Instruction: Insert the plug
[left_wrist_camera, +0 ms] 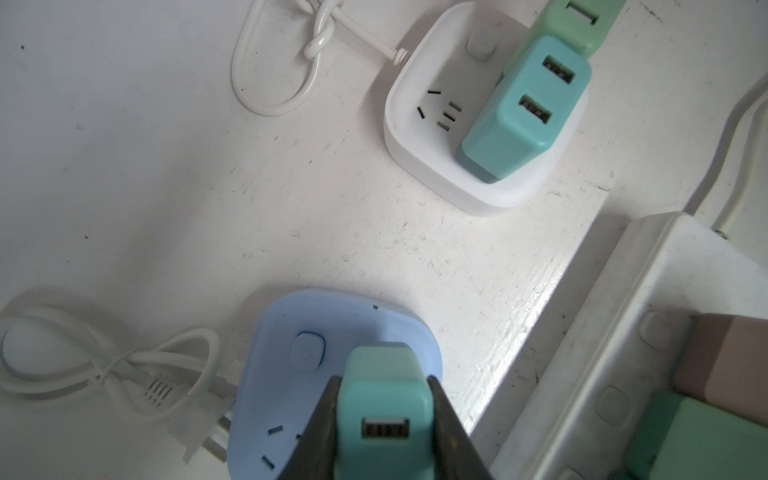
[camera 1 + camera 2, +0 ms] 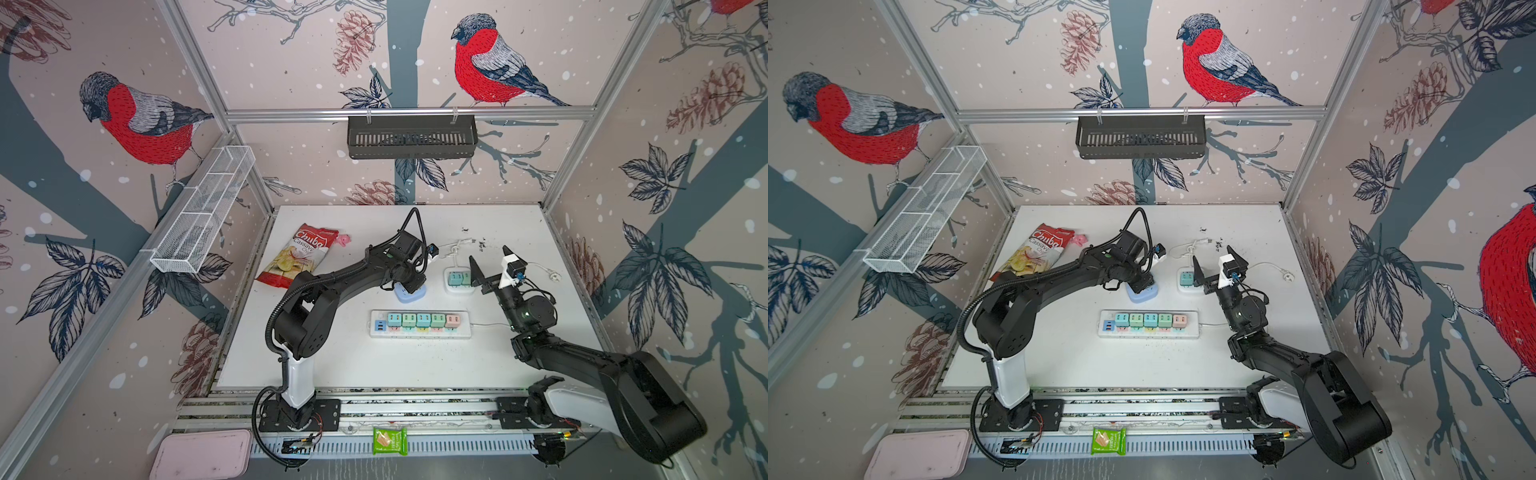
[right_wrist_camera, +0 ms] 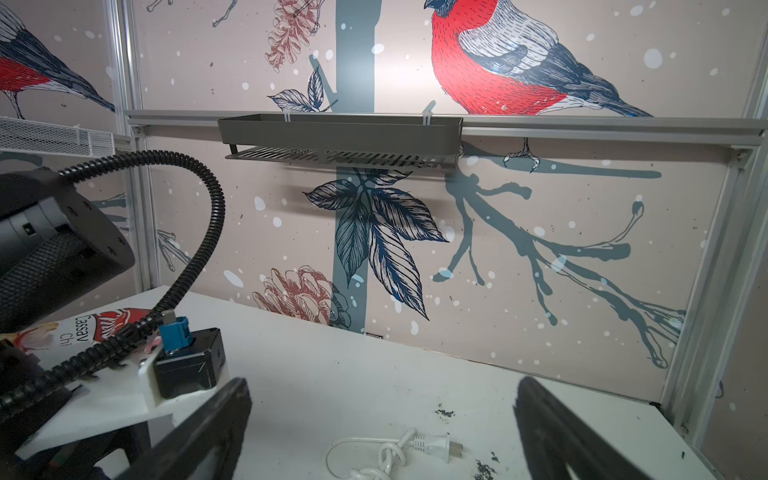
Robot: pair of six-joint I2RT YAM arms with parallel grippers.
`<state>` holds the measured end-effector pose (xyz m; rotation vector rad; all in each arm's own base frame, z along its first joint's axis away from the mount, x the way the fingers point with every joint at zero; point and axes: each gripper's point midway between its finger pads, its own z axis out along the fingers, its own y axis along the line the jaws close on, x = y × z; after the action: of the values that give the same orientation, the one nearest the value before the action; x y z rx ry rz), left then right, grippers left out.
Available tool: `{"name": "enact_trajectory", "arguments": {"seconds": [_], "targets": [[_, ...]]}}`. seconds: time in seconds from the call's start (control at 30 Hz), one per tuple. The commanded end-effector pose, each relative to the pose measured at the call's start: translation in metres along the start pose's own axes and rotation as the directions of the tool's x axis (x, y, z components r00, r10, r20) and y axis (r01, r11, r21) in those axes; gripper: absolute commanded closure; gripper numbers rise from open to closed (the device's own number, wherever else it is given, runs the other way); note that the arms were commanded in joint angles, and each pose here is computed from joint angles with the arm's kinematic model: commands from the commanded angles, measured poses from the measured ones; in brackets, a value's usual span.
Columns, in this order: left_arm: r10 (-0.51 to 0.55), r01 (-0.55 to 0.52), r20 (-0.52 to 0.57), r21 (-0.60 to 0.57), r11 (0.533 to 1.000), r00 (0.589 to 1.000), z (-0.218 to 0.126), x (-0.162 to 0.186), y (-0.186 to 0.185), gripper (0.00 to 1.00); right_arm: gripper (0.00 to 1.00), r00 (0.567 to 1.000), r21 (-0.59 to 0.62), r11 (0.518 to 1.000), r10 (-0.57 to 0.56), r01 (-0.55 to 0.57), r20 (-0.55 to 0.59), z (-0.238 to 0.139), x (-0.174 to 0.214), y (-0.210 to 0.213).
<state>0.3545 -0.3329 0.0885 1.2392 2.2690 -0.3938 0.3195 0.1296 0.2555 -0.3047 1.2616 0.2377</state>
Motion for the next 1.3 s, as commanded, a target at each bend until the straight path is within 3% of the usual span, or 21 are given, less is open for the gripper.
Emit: {"name": "enact_trajectory", "arguments": {"seconds": [0.0, 0.63, 1.27], "targets": [[0.027, -0.027, -0.018, -0.014, 1.000, 0.999, 0.002, 0.002, 0.003, 1.00, 0.00, 1.000, -0.003, 1.000, -0.001, 0.001, 0.024, 0.000, -0.006, 0.001], [0.026, -0.025, -0.050, 0.006, 1.000, 0.998, 0.013, 0.015, 0.008, 1.00, 0.00, 1.000, -0.012, 1.000, -0.003, 0.004, 0.019, 0.002, -0.004, 0.002], [-0.048, 0.056, -0.109, 0.068, 0.996, 0.993, 0.024, 0.047, 0.002, 1.00, 0.00, 1.000, -0.021, 1.000, 0.003, -0.002, 0.018, 0.002, -0.003, 0.004]]}}
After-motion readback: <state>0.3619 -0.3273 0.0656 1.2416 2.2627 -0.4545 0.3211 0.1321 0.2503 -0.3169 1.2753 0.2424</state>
